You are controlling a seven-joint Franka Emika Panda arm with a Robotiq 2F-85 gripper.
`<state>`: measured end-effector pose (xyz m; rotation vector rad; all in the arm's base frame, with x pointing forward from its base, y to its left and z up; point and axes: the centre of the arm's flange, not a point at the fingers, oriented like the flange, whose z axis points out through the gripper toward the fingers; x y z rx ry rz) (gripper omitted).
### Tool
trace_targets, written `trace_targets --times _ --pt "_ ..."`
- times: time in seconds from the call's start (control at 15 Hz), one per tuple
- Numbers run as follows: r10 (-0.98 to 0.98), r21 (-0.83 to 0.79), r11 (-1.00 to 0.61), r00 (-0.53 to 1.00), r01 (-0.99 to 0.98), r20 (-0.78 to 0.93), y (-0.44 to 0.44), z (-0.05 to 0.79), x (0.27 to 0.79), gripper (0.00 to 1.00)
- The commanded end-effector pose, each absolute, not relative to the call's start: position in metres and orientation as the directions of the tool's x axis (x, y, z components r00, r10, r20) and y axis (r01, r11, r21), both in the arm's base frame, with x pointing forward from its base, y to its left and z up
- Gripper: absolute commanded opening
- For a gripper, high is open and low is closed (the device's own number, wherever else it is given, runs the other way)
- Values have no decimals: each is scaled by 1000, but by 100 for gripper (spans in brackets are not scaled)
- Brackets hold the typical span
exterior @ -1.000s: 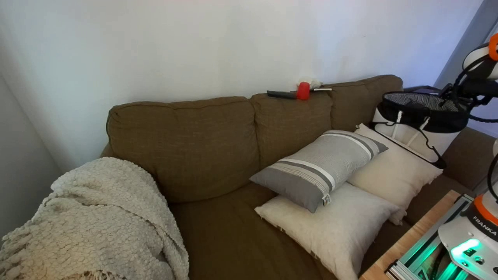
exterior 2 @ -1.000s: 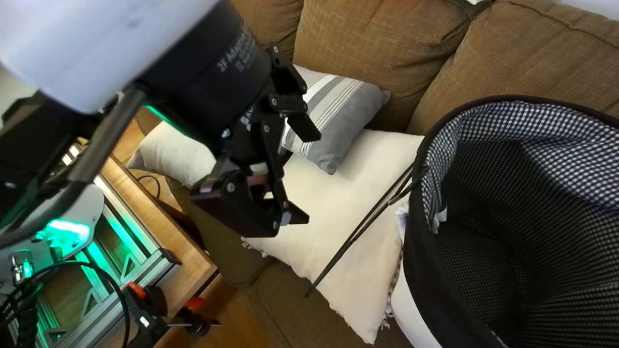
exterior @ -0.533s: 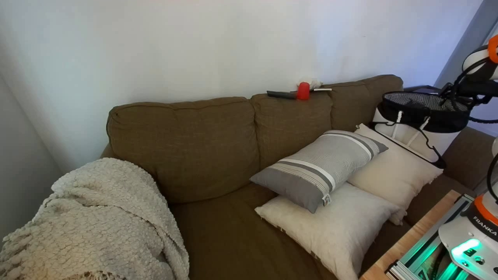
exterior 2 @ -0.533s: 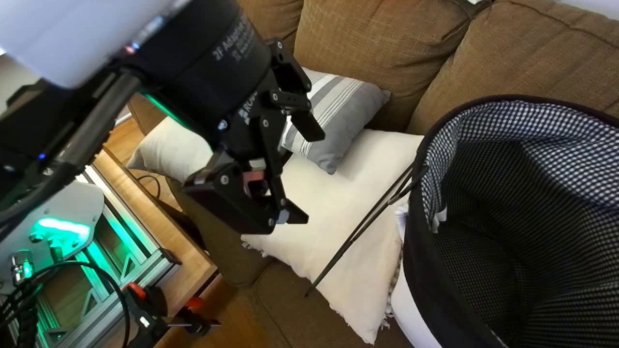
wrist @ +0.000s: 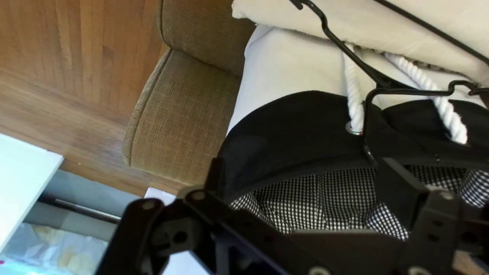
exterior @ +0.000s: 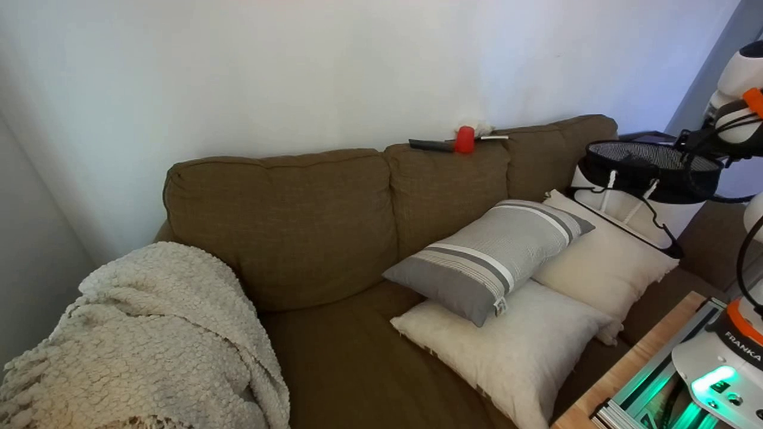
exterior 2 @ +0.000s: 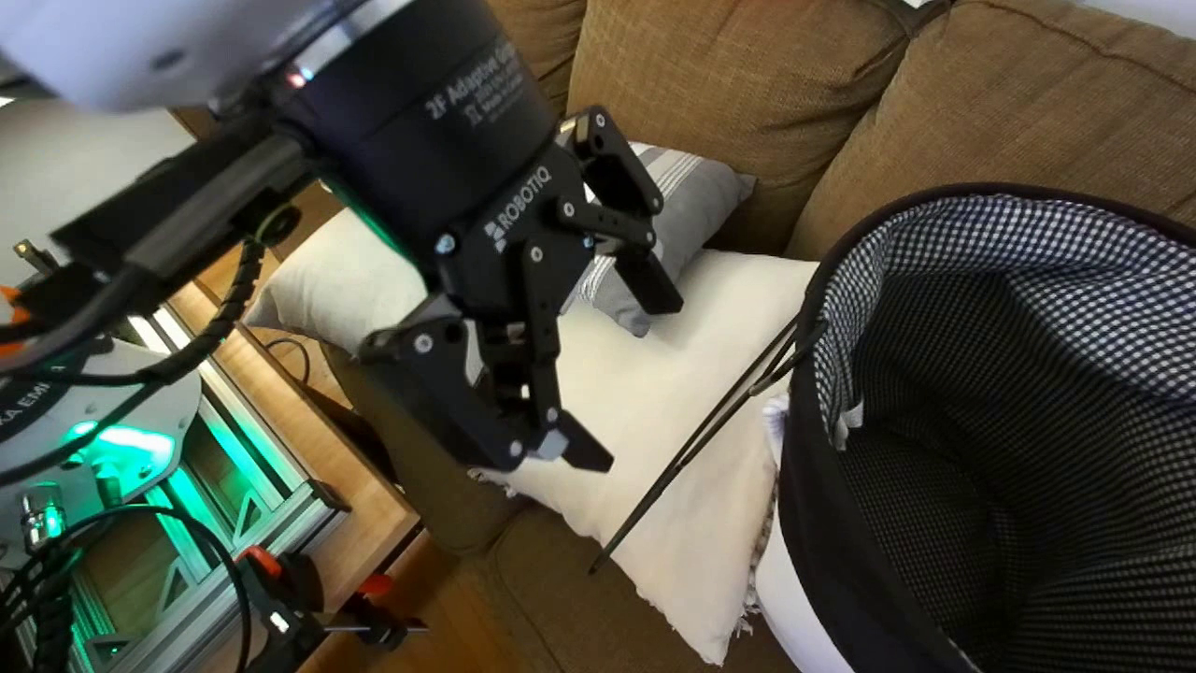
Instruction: Unlock the black coat hanger from the laundry basket and put it on the white pillow
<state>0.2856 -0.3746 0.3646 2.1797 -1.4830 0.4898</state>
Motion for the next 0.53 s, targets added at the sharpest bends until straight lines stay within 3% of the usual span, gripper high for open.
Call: trace_targets --times 0.0,0.47 --pt "-731 224 -306 379 -925 567 -343 326 335 100" --pt "-731 210 -339 397 -917 556 -315 332 343 100"
